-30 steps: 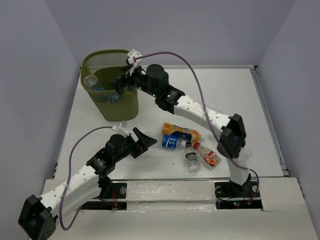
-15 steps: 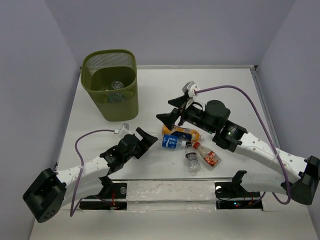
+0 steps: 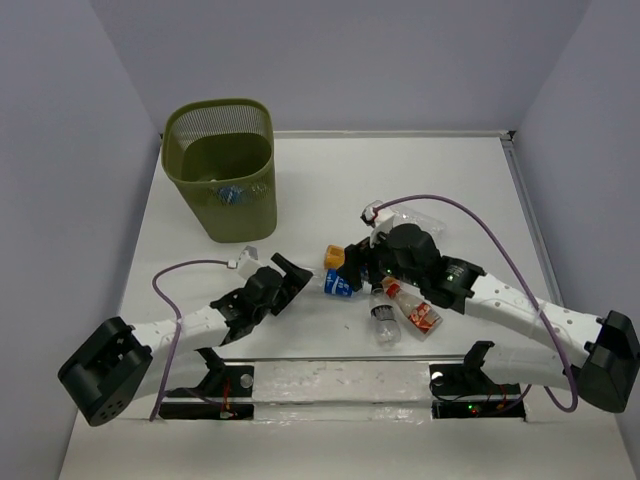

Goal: Put the plastic bottles in the bin

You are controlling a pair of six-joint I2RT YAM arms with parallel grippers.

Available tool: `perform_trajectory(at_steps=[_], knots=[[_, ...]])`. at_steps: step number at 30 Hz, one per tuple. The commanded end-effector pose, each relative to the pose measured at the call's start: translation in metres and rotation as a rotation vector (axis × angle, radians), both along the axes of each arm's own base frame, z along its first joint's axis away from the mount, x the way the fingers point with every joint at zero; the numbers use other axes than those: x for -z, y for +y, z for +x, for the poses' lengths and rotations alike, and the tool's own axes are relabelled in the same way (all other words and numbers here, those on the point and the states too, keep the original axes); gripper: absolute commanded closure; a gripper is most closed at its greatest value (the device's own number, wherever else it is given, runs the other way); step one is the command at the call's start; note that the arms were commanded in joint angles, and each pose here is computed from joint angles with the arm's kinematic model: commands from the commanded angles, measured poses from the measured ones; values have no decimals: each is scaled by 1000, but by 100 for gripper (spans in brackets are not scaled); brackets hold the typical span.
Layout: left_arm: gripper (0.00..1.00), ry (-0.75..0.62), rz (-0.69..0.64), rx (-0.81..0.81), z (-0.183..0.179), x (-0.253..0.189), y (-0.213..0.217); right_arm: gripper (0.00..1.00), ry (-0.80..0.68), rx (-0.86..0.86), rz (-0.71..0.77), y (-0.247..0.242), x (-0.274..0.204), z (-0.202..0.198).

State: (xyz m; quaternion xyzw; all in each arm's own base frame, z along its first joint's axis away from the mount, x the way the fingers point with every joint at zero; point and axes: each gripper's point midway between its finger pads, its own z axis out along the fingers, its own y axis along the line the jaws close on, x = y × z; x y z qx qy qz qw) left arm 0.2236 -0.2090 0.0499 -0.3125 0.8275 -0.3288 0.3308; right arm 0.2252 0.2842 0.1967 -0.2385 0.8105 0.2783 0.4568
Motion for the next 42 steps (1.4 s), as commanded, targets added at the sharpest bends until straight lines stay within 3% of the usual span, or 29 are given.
perform_trajectory(at_steps=[1, 12, 24, 29, 36, 42], knots=[[1, -92, 8, -85, 23, -24, 3, 11, 41, -4, -20, -3, 13, -5], [1, -84, 78, -109, 39, -14, -2, 8, 68, 58, -231, -13, 51, 19], [1, -103, 153, -173, 53, -2, 7, 7, 90, 20, -341, -16, 67, 67], [9, -115, 203, -180, 57, 2, 11, 7, 135, -57, -365, -3, 78, 77], [36, -136, 267, -184, 55, 6, 23, 9, 169, -119, -410, 8, 102, 82], [46, -168, 291, -205, 54, -1, 35, 10, 193, -172, -442, 12, 120, 80]])
